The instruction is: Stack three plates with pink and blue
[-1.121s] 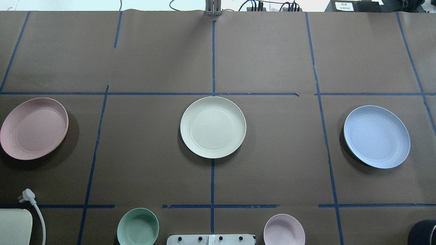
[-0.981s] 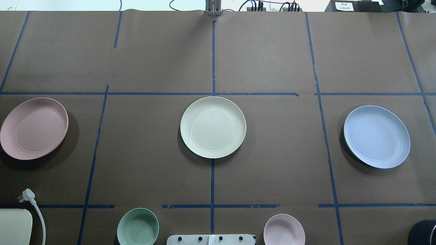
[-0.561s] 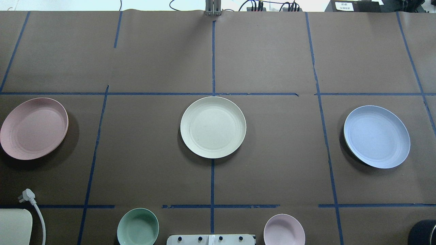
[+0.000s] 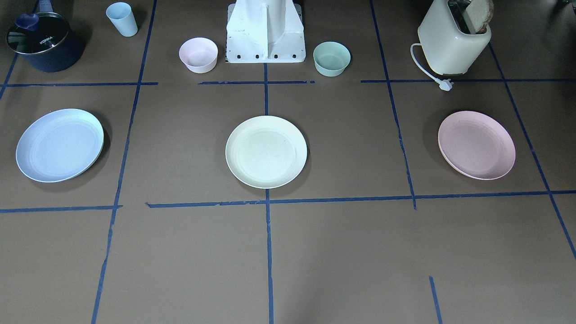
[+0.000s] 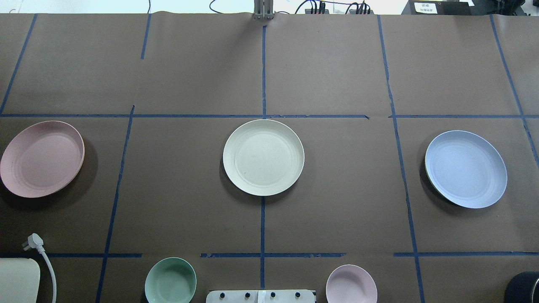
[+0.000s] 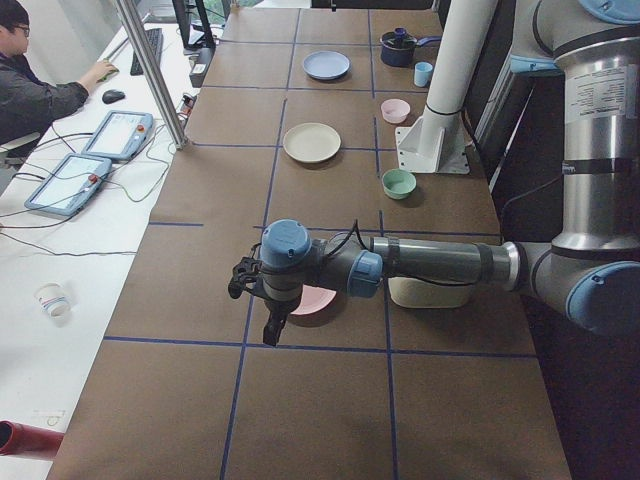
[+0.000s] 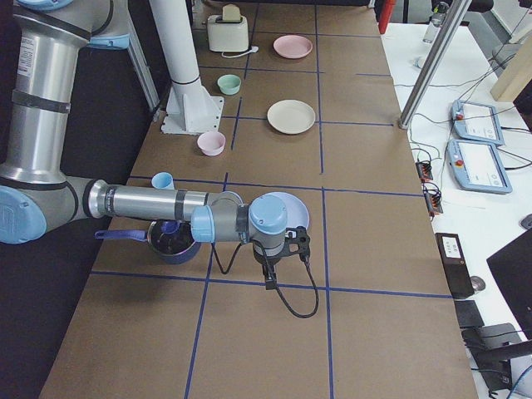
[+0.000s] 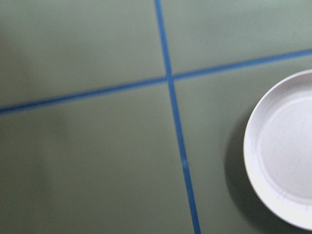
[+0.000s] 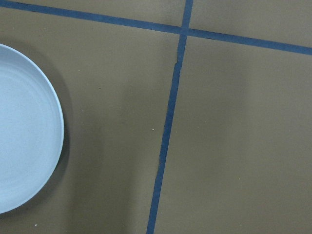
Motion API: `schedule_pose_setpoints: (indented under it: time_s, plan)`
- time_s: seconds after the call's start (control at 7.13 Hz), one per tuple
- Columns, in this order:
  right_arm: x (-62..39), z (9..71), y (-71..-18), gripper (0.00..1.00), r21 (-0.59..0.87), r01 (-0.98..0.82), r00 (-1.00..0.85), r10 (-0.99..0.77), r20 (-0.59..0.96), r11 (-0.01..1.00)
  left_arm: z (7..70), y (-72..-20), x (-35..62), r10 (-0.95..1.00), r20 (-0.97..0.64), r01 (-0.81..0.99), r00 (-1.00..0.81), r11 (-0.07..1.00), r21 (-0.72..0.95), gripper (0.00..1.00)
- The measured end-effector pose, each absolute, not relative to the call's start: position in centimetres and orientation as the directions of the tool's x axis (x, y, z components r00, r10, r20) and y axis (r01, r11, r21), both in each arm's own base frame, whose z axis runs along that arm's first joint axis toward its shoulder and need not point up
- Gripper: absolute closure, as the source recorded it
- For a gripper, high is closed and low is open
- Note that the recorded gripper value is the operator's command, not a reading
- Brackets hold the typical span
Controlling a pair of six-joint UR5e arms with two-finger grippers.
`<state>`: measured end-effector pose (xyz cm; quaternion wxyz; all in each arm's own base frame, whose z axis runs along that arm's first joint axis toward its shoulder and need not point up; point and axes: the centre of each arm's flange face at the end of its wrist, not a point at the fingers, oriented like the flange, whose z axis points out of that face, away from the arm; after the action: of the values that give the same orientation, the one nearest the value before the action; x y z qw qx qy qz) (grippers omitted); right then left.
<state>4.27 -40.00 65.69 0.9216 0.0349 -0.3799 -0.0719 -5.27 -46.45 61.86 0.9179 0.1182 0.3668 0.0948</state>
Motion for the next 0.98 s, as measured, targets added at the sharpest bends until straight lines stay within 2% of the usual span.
schedule_pose_setpoints:
  time_s: [0.42,0.98]
  plan:
    - [4.1,65.7,-40.1,0.0,0.118,0.111,0.7,-0.162,0.695,0.987,62.8,-46.7,2.9,0.208,-0.716,-0.079,0.666,0.975,0.209,0.0]
    - [3.9,65.8,-40.1,0.0,0.117,0.115,0.699,-0.165,0.695,0.986,68.7,-44.5,12.5,0.037,-0.813,0.049,0.581,0.996,0.081,0.0]
